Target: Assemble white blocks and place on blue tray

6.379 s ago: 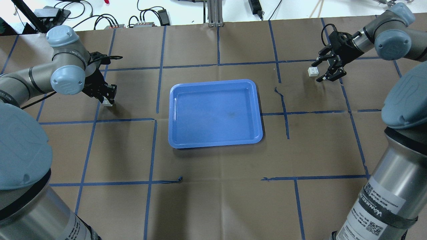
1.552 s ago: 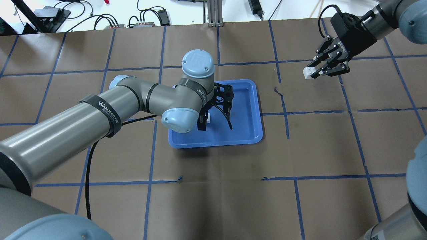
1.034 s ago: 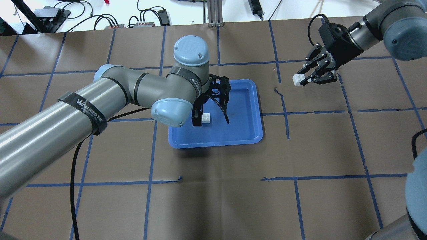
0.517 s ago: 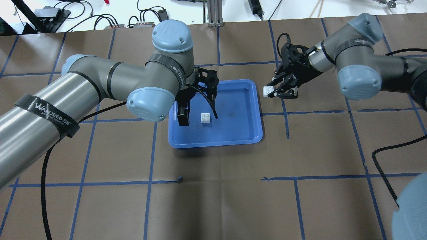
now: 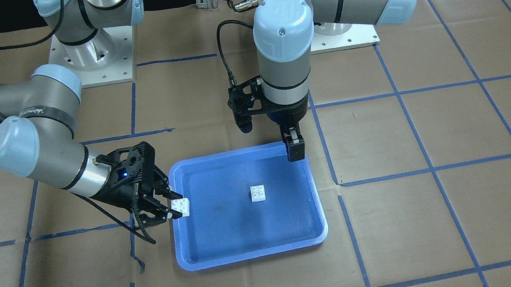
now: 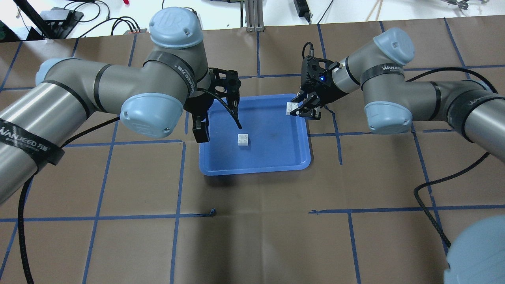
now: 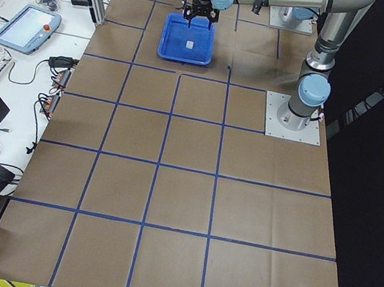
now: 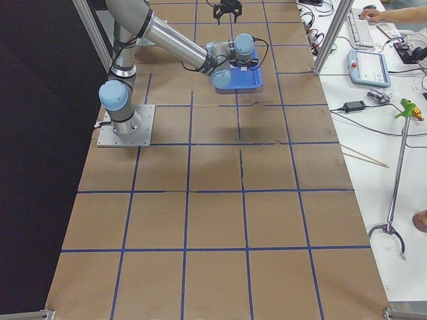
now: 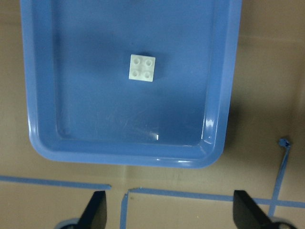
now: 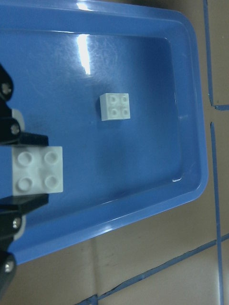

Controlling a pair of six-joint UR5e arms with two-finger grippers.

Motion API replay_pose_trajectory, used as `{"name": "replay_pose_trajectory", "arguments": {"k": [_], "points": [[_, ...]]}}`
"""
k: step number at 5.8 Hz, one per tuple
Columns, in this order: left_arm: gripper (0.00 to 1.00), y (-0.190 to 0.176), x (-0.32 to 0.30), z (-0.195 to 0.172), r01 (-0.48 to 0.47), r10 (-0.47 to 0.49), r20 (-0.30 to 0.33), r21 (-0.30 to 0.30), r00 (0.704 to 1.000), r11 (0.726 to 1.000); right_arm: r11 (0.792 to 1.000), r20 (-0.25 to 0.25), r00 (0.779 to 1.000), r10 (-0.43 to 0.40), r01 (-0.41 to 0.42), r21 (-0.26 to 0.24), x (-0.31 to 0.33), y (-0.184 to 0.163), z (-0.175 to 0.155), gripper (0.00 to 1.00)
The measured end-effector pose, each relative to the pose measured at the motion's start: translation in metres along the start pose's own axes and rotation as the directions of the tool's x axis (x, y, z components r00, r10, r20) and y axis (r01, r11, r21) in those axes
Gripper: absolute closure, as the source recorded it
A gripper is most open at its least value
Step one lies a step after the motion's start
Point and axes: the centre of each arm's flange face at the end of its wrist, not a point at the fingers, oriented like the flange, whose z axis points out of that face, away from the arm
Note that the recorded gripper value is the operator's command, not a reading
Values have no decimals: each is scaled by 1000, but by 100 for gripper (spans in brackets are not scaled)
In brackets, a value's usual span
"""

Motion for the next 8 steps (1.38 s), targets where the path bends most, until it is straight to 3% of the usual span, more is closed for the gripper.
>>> {"name": "replay_pose_trajectory", "arguments": {"k": [1,3,5,7,8], "points": [[7,20,-4,-16,150,-150,13,7,989,989,1000,-6,1000,11,-11,7,-7,-11,20,75],[13,44,-4,-37,396,-396,21,1,918,918,1000,0,1000,9,-9,7,-15,-7,46,75],[13,58,1,-60,637,-635,62,-9,770,771,1000,15,1000,-3,3,5,-22,2,73,75],[13,69,9,-73,821,-820,48,-32,571,570,1000,46,999,-15,15,-1,-37,0,94,74],[3,74,5,-83,885,-885,34,-44,465,463,1000,49,999,-19,19,0,-45,2,99,74]]}}
